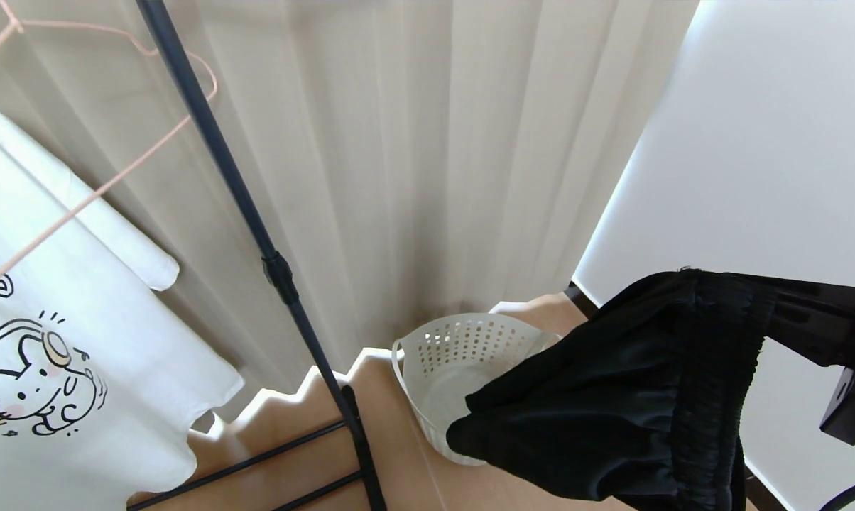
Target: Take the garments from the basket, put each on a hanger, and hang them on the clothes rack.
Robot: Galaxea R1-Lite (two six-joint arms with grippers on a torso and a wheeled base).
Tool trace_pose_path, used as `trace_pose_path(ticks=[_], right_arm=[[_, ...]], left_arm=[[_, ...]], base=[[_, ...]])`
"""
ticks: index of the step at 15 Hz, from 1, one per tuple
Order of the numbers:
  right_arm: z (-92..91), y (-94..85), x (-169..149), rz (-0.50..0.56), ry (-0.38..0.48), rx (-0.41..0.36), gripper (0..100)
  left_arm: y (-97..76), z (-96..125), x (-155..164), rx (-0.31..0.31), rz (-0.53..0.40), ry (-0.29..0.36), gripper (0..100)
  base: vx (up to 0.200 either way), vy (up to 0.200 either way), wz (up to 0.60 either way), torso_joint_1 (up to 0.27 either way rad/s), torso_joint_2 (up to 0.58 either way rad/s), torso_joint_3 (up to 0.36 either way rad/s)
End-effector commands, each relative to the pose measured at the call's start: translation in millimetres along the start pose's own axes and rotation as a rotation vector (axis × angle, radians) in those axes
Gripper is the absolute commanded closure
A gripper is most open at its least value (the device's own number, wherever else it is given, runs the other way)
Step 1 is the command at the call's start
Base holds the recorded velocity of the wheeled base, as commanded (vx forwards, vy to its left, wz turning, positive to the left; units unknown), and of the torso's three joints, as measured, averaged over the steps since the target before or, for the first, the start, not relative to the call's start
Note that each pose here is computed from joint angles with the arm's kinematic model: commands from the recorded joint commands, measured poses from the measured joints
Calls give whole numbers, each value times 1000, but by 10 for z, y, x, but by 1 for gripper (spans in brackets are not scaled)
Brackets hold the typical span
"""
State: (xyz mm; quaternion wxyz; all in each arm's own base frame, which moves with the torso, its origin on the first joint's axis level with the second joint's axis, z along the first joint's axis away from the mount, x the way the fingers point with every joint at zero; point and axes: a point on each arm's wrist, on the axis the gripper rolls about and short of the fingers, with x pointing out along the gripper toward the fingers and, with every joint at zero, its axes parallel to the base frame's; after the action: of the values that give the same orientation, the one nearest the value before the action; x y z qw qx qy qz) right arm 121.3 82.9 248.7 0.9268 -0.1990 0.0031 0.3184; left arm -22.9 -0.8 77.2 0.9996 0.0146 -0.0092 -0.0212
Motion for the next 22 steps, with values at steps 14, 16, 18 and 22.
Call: trace_pose_path(ticks=[14,16,18,22], right_arm=[[-10,4,23,4,7,0,100],[-11,4,27,4,9,0,100],[-14,5,24,4,9,-1,100],[-14,5,24,3,9,-1,100]], left_arm=[[0,2,1,-1,1,0,0],[0,1,1,-1,0,1,0],[0,1,1,-1,1,1,0],[-1,1,1,0,0,1,0]], base=[[0,0,0,228,-555,-156],[0,0,0,198,-427,-224],[0,0,0,183,-395,-212],[0,0,0,170,-371,-201]])
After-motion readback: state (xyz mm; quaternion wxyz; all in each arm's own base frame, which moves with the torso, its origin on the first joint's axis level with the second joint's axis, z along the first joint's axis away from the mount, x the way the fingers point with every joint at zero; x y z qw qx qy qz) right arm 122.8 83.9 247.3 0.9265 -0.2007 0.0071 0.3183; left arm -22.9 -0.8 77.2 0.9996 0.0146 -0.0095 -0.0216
